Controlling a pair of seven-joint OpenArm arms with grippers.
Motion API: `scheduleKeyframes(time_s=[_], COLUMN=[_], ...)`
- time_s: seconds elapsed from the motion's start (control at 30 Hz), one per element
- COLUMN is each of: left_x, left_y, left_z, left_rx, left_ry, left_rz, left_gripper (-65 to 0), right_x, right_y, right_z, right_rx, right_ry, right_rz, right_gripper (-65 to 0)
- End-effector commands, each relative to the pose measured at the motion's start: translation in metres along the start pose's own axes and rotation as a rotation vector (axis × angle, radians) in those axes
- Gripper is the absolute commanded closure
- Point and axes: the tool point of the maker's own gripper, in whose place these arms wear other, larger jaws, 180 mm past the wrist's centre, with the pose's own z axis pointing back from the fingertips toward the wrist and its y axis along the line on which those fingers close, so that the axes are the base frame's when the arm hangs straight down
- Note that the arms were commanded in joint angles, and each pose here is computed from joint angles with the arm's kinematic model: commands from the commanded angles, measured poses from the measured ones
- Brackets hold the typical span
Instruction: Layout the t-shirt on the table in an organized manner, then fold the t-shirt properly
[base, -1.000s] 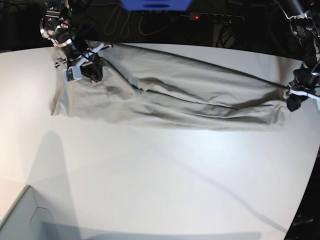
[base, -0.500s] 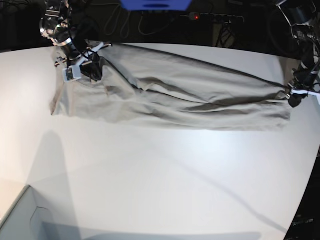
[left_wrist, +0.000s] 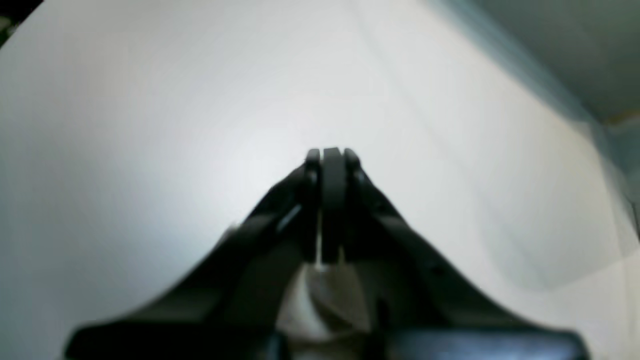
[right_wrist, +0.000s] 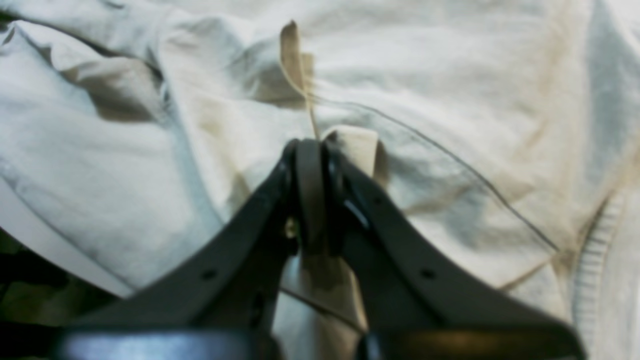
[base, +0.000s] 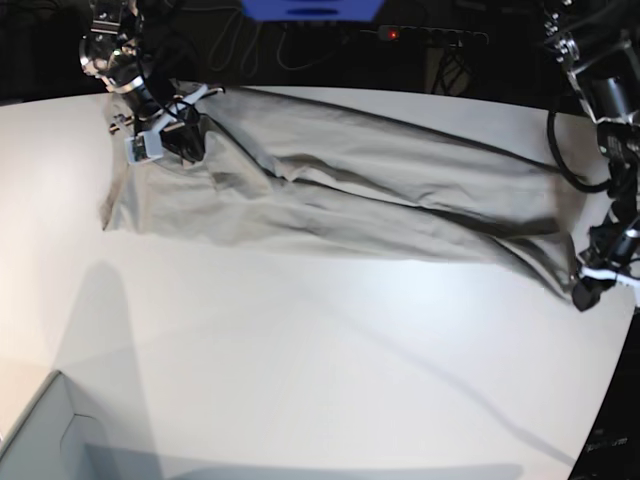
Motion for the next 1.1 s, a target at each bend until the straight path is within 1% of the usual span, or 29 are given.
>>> scheduleKeyframes(time_s=[0.0, 0.17, 0.33, 0.4, 0.53, 0.67, 0.77, 0.8, 0.97, 1.07], left_x=[0.032, 0.054, 0.071, 0.083, 0.088, 0.086, 0.067, 0.061, 0.052, 0.04], left_y=[-0.011, -0.046, -0.064, -0.07, -0.085, -0.083, -0.072, -0.067, -0.03, -0.009], left_z=[-0.006, -0.028, -0.039, -0.042, -0.049, -0.047, -0.041, -0.038, -0.008, 0.008], left_rx=[-0.033, -0.108, -0.145, -0.156, -0.186, -0.185, -0.169, -0.161, -0.078, -0.034], left_ry=[-0.07, -0.089, -0.115, -0.124, -0.117, -0.115, -0.082, -0.073, -0.095, -0.086], left_rz=[-0.031, -0.071, -0.088, -0.11, -0.144, -0.138, -0.134, -0.13, -0.095, -0.082], left_gripper=[-0.2, -0.2, -0.2, -0.2, -0.2, -0.2, -0.2, -0.2, -0.2, -0.2], right_x=[0.01, 0.01, 0.01, 0.01, 0.013, 0.012, 0.013, 0.013, 0.012, 0.012], right_y=[-0.001, -0.001, -0.001, -0.001, -0.001, -0.001, -0.001, -0.001, -0.001, -0.001], right_z=[0.002, 0.002, 0.002, 0.002, 0.0, 0.0, 0.0, 0.0, 0.0, 0.0], right_rx=[0.006, 0.006, 0.006, 0.006, 0.006, 0.007, 0.006, 0.006, 0.006, 0.006], right_ry=[-0.041, -0.041, -0.041, -0.041, -0.047, -0.048, -0.047, -0.047, -0.046, -0.046], right_rz=[0.002, 0.002, 0.002, 0.002, 0.004, 0.002, 0.004, 0.004, 0.003, 0.003], right_gripper=[0.0, 0.0, 0.0, 0.0, 0.0, 0.0, 0.0, 0.0, 0.0, 0.0])
